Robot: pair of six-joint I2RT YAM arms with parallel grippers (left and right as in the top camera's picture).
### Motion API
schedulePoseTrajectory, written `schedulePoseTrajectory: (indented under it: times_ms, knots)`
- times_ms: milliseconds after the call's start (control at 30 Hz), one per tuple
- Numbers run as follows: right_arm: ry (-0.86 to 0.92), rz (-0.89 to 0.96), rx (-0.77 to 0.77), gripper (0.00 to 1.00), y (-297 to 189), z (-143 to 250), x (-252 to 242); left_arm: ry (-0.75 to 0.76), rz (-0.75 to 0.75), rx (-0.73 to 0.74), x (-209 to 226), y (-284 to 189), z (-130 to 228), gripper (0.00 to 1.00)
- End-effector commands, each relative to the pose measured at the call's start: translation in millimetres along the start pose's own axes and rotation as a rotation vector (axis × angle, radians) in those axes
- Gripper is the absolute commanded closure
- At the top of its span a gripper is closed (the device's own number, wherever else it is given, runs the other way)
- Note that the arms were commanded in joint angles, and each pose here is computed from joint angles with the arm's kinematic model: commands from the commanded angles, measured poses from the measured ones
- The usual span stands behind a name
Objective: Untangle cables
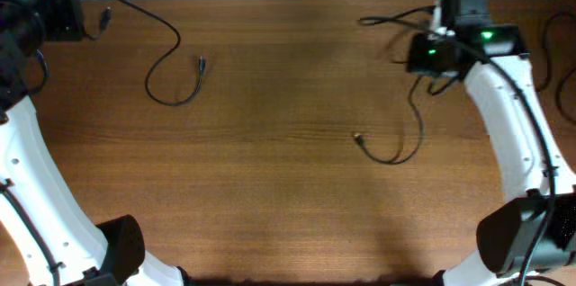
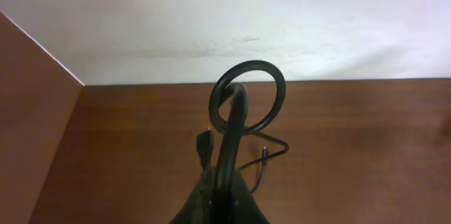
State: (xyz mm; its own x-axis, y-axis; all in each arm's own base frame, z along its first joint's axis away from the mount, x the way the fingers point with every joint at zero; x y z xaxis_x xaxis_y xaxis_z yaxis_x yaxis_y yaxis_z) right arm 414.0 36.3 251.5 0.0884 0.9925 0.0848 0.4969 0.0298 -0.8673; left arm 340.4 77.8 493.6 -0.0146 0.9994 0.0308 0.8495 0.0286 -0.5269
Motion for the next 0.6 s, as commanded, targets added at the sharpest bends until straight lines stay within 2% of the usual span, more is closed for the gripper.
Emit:
schedulePoseTrajectory:
  times_ms: [0, 133, 200, 233, 300, 367, 467, 567]
  knots:
    - [-0.149, 0.043, -0.091, 0.96, 21.4, -13.3, 19.4, -0.018, 0.029, 0.009, -2.7, 2.9, 1.1, 1.0]
    - [-0.04, 0.115, -0.513, 0.96, 4.6, -95.8, -21.3, -0.026, 0.059, 0.033, -6.5, 2.6, 5.9, 1.0]
    - [0.021, 0.156, -0.632, 0.96, 1.4, -119.9, -54.0, -0.03, 0.062, 0.049, -7.0, 2.5, 8.8, 1.0]
    - [0.056, 0.193, -0.65, 0.96, 14.8, -130.2, -80.6, -0.032, 0.063, 0.056, -7.3, 2.4, 10.1, 1.0]
    - [0.076, 0.22, -0.552, 0.96, 57.2, -128.9, -103.9, -0.032, 0.063, 0.056, -7.3, 2.4, 10.1, 1.0]
    - [0.053, 0.191, -0.407, 0.96, 109.9, -108.1, -96.3, -0.032, 0.063, 0.056, -7.3, 2.4, 10.1, 1.0]
    - [0.003, 0.161, -0.2, 0.96, 169.7, -65.9, -67.3, -0.033, 0.064, 0.061, -7.5, 2.3, 11.0, 1.0]
    - [-0.004, 0.166, -0.011, 0.96, 221.7, -20.0, -66.6, -0.036, 0.066, 0.074, -7.9, 2.1, 13.5, 1.0]
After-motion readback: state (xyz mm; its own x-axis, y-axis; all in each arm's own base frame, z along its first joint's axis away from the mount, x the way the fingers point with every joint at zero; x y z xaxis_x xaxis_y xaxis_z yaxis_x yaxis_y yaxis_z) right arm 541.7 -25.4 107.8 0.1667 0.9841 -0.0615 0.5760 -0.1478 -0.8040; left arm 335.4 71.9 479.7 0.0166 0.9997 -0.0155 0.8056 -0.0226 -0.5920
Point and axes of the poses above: each gripper's point midway between its finger pads, its own y axis out along the fingers, its own x axis along the line the jaws close on, z = x × y, the point moved 6 cm from there along -y, back along the fingers, and after that the axes turned 2 degrees about -y, right-handed, at the moved point
